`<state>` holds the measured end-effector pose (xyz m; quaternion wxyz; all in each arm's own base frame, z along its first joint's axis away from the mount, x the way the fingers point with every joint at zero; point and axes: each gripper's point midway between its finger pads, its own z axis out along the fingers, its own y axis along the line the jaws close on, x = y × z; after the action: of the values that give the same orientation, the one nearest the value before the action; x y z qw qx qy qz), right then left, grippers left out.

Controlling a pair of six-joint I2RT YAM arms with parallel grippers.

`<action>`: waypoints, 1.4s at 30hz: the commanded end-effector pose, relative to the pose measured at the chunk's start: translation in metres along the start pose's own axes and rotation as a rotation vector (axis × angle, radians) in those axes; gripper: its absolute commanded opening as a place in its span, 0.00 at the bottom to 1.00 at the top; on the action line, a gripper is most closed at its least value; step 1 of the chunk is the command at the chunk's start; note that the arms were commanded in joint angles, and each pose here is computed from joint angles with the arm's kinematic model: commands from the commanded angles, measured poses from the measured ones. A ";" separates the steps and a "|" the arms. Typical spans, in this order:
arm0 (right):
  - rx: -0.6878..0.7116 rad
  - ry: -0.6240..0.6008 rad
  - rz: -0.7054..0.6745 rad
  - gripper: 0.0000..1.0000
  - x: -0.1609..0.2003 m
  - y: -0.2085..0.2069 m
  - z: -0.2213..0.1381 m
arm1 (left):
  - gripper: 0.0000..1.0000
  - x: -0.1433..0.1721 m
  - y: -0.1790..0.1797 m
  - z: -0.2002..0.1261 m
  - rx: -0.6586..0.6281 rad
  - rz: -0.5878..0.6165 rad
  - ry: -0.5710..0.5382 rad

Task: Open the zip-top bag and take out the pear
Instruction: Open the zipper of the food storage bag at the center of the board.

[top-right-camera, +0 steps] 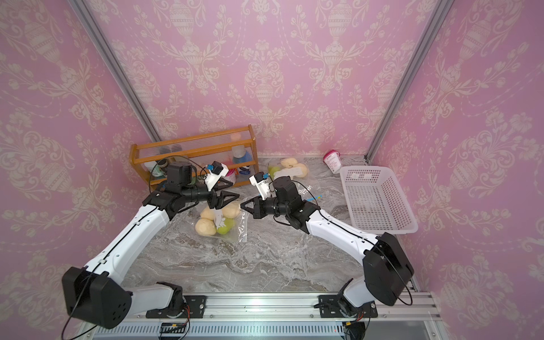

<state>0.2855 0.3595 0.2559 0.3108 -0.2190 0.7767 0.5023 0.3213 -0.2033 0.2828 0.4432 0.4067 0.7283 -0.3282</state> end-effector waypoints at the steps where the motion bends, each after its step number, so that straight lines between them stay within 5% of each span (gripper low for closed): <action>1: -0.019 -0.013 -0.060 0.00 -0.011 0.013 -0.004 | 0.69 -0.001 -0.023 -0.001 0.131 0.053 0.017; 15: -0.044 0.009 -0.085 0.00 -0.012 0.019 -0.006 | 0.72 0.024 -0.054 -0.009 0.322 0.275 0.093; 25: -0.096 0.016 -0.091 0.00 -0.009 0.028 -0.007 | 0.71 0.026 -0.037 0.011 0.270 0.328 0.109; 28: -0.094 0.013 -0.087 0.00 -0.010 0.027 -0.007 | 0.59 0.026 -0.035 0.014 0.269 0.318 0.107; 32: -0.072 -0.004 -0.087 0.00 -0.013 0.026 -0.010 | 0.25 0.029 -0.035 0.015 0.282 0.312 0.120; 39: -0.054 -0.014 -0.089 0.00 -0.019 0.030 -0.018 | 0.00 0.031 -0.030 0.020 0.277 0.303 0.119; 42: -0.011 -0.031 -0.066 0.16 -0.020 0.021 -0.026 | 0.00 0.030 -0.023 0.023 0.248 0.288 0.124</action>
<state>0.2841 0.3512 0.2589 0.3065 -0.2314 0.7827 0.4898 0.2892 -0.2244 0.2501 0.3825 0.5861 0.6312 -0.3342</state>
